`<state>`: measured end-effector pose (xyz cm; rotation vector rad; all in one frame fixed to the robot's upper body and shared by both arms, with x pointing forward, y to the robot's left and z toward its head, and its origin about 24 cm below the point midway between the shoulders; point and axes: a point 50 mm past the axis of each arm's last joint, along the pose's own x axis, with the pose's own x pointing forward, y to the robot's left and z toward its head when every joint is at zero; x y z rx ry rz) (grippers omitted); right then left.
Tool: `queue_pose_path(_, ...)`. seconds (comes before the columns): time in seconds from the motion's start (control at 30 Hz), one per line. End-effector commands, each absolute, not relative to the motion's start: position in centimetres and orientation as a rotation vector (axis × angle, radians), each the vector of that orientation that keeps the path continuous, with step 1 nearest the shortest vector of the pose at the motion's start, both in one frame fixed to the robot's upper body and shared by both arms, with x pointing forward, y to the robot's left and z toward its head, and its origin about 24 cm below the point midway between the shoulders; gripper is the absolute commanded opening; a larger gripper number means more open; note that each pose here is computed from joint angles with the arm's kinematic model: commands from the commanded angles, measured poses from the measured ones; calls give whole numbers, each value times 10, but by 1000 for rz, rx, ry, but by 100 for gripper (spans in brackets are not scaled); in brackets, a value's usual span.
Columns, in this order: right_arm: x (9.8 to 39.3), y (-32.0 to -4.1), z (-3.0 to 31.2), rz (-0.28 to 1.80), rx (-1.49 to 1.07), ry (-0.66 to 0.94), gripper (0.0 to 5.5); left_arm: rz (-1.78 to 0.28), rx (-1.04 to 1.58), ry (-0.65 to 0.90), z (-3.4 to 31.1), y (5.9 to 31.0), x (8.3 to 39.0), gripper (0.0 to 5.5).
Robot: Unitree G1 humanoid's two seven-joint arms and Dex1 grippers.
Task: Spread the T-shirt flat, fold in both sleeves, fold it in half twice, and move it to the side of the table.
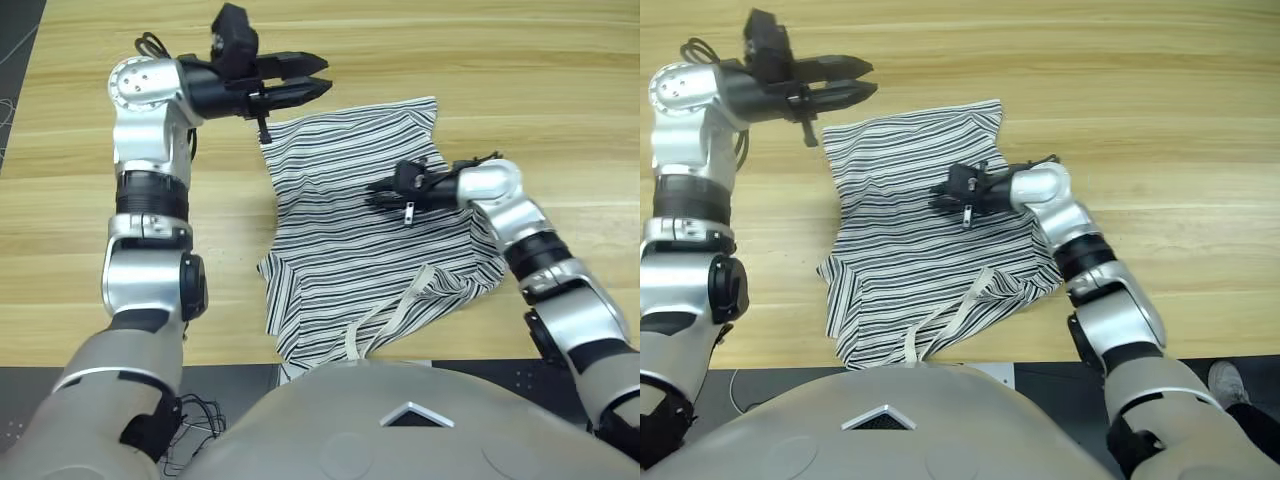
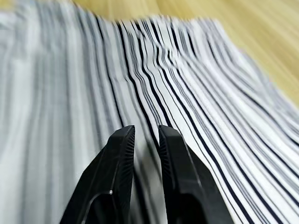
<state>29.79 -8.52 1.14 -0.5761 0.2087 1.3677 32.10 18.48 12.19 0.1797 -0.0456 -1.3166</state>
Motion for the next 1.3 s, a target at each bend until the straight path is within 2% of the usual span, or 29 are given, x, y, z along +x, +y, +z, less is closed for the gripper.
queue_pose_path(0.03,310,-60,-2,1308,-730,287,93,-1322,204,-22,119,197,292,111)
queue_pose_path(0.23,341,-55,9,993,-868,328,93,-1293,206,18,112,202,275,111)
queue_pose_path(0.33,348,-57,14,925,-882,325,93,-1293,211,29,108,199,273,111)
queue_pose_path(0.47,349,-56,17,915,-871,290,93,-1299,198,57,97,195,271,111)
queue_pose_path(0.57,353,-52,33,965,-785,195,93,-1304,198,108,80,189,270,111)
queue_pose_path(0.67,360,-55,63,1062,-676,59,93,-1318,200,153,63,180,268,111)
queue_pose_path(0.8,366,-72,86,1128,-639,-8,93,-1345,215,172,47,159,269,111)
queue_pose_path(0.9,360,-90,77,1193,-645,50,93,-1387,268,139,37,132,260,111)
queue_pose_path(1.0,346,-120,58,1259,-646,143,93,-1389,277,144,27,119,259,111)
queue_pose_path(1.13,324,-159,43,1324,-624,234,93,-1422,298,129,29,117,252,111)
queue_pose_path(1.3,308,-176,38,1344,-621,266,93,-1405,312,161,27,126,253,111)
